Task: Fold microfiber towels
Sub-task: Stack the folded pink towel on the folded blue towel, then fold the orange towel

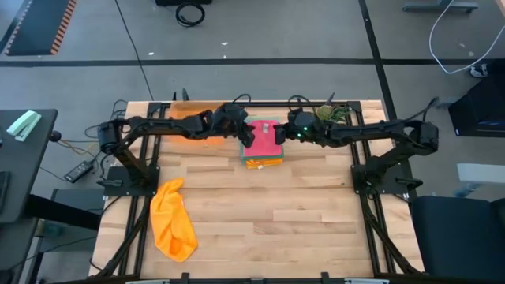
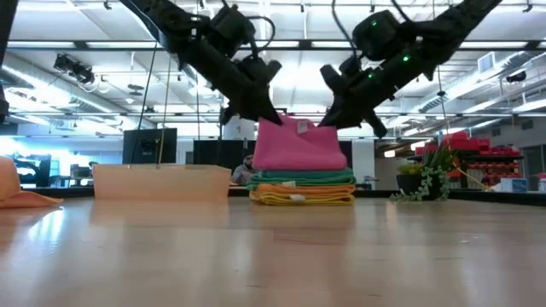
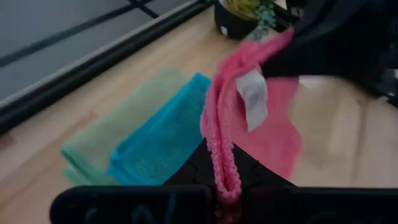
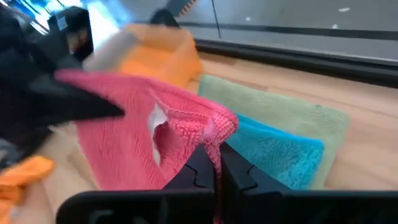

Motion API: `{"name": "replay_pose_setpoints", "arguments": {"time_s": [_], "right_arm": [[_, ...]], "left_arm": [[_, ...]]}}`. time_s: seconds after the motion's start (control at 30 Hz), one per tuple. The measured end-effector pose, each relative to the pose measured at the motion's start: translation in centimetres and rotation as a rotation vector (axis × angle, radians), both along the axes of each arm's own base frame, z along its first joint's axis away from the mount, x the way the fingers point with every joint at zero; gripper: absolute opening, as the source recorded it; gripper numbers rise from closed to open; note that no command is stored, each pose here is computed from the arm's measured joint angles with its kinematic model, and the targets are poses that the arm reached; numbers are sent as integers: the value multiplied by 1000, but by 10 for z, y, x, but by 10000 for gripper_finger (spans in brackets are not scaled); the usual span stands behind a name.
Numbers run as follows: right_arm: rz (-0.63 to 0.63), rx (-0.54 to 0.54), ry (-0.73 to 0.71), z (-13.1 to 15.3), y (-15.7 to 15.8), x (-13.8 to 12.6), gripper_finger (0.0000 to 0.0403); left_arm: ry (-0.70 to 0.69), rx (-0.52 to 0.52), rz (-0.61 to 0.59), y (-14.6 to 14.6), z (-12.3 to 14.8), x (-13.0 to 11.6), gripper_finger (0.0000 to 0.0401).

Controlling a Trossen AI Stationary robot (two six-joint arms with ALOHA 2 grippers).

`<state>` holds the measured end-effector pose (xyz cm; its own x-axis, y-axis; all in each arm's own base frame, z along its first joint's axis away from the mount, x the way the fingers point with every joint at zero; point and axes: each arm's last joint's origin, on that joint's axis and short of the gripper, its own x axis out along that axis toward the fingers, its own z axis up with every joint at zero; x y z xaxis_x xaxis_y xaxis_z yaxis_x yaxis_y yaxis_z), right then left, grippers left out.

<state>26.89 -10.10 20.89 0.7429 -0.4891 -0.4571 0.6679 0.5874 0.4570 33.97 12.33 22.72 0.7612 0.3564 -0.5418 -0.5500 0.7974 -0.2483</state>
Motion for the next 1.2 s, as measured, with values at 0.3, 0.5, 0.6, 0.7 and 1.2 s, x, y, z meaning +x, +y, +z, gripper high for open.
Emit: {"name": "replay_pose_setpoints", "arguments": {"time_s": [0.3, 0.5, 0.6, 0.7, 1.2], "right_arm": [[-20, -1, 119, -15, -20, 17, 3], [-71, -5, 168, -21, -23, 16, 11], [-87, -20, 172, -20, -23, 15, 23], [-91, -16, 166, -20, -23, 15, 37], [-131, -49, 125, 0, -46, -4, 188]], "left_arm": [[85, 1, 7, 13, -33, 8, 21], [123, 79, 27, 18, -35, 8, 104], [126, 107, 26, 19, -31, 7, 142], [125, 112, 25, 19, -28, 8, 174], [235, 150, -18, 20, -3, 15, 179]]}}
